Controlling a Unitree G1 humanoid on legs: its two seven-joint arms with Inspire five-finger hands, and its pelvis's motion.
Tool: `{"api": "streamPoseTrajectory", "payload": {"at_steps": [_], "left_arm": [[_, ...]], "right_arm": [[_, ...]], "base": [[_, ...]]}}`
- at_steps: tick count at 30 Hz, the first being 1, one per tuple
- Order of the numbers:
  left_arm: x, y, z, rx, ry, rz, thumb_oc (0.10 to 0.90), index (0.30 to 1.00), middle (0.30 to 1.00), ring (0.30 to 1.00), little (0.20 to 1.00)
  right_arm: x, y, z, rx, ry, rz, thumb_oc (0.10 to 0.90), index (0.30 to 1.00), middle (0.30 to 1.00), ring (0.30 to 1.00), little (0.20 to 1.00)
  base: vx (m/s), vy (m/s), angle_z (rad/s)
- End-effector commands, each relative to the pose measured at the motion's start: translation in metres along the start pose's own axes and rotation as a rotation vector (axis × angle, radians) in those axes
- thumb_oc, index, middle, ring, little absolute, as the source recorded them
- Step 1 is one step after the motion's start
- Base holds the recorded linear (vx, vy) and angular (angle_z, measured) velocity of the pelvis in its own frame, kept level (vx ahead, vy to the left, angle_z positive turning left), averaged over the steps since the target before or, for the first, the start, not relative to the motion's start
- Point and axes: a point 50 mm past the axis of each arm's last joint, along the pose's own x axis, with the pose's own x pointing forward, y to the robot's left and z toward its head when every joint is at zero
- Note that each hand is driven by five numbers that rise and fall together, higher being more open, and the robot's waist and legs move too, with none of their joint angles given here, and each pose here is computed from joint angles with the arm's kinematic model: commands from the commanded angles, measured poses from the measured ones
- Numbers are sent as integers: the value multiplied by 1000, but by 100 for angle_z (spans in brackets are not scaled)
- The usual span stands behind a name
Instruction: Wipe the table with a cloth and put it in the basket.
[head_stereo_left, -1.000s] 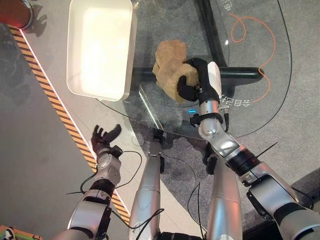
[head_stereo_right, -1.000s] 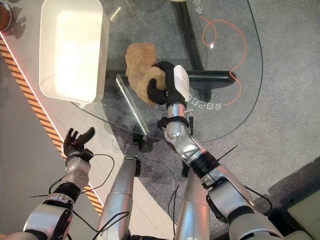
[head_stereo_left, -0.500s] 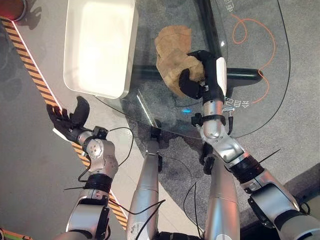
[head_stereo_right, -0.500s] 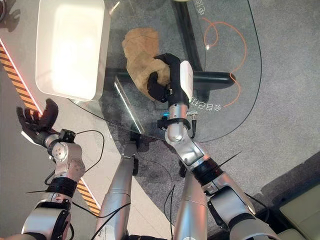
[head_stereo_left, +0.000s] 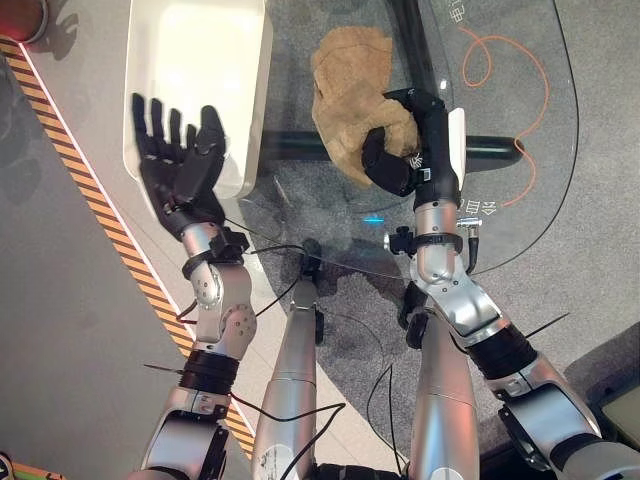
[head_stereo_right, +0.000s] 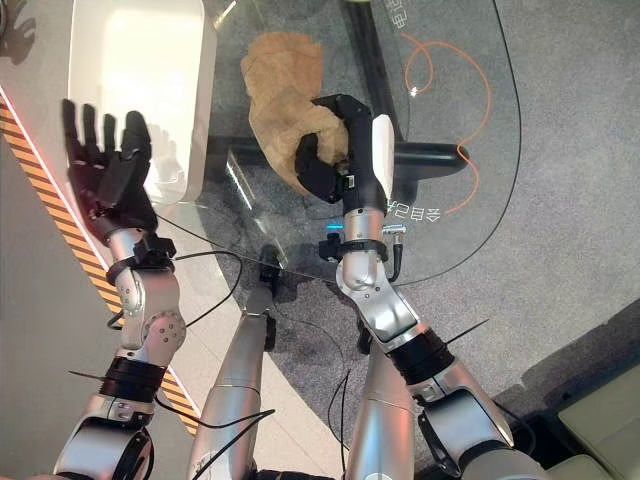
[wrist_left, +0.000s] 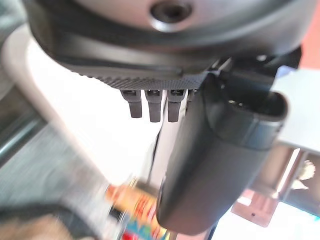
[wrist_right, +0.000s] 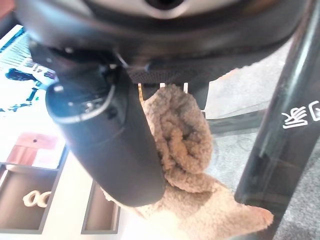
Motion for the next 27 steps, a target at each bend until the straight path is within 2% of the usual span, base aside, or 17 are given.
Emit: {"api": "streamPoseTrajectory", "payload": {"at_steps": [1,8,13,21,27], "left_arm": [[9,-23,21,-109,-6,-201,800,900,900,900,900],[2,-47,4,-264,228,-409,800,900,900,900,900],[-5,-59,-5,-355,321,-479,800,900,900,900,900],[-6,-74,-9,-452,361,-534,800,900,900,900,900],[-3,-83,-2,-462,305,-569,800,900,900,900,900]], "right_arm": [[5,-11,92,217,-463,-50,100,300,300,300,200],[2,-16,95,213,-511,12,100,300,300,300,200],[0,-11,93,213,-513,43,100,300,300,300,200],[0,-2,96,199,-522,123,100,300,300,300,200],[-2,5,95,186,-507,161,100,300,300,300,200]], "base": [[0,0,0],[0,0,0],[41,3,1],[-7,-4,0],[12,-1,0]]}}
